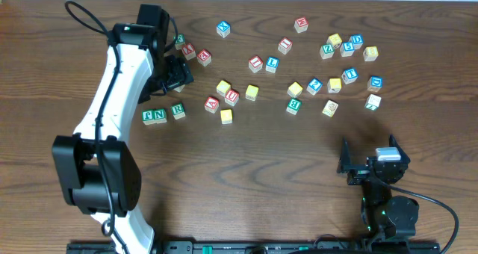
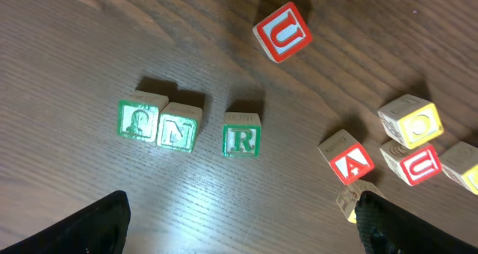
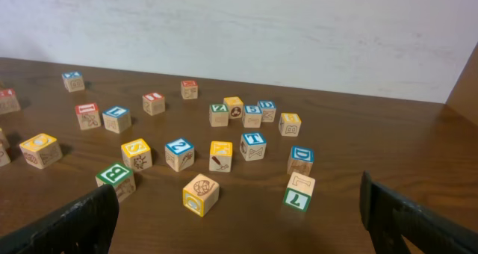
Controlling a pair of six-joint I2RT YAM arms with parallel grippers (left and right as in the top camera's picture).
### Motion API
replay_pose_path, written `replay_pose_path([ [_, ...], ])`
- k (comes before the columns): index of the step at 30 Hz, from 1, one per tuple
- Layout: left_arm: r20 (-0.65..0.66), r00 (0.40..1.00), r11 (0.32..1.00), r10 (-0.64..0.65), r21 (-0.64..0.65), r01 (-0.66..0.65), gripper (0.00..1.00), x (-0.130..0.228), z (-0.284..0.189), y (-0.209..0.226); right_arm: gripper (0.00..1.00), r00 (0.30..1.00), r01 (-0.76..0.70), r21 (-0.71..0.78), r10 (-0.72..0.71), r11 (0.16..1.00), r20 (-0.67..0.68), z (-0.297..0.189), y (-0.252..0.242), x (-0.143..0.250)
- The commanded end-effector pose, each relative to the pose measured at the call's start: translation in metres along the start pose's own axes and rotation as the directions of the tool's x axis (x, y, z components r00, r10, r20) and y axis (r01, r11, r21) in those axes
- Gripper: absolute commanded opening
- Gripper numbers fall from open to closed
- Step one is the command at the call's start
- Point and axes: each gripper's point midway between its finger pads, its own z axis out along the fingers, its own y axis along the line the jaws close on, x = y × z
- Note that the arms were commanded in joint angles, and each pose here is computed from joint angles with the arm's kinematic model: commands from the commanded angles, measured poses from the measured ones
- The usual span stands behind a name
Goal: Spell out ROBOT
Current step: 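Lower the left gripper over the green R block and align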
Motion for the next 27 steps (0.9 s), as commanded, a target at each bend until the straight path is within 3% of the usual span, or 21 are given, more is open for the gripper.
replay_pose_path([
  [1, 0.011, 1.000, 1.000, -0.010, -0.017, 0.010, 0.95, -0.006, 0.004, 0.001, 0.99, 1.000, -0.012, 0.015, 0.012, 1.000, -0.002, 0.000, -0.003, 0.001],
  [11, -0.029, 1.000, 0.999, 0.005, -0.038, -0.007, 0.95, -0.004, 0.030, -0.006, 0.99, 1.000, -0.012, 0.015, 0.012, 1.000, -0.002, 0.000, -0.003, 0.001],
  [20, -0.091, 0.990, 0.992, 0.105, -0.056, -0.110, 0.94, 0.026, 0.047, -0.028, 0.99, 1.000, -0.012, 0.015, 0.012, 1.000, -0.002, 0.000, -0.003, 0.001],
  [27, -0.088, 0.993, 0.995, 0.075, -0.058, -0.080, 0.93, 0.028, 0.051, -0.028, 0.99, 1.000, -0.012, 0.015, 0.012, 1.000, -0.002, 0.000, -0.003, 0.001],
])
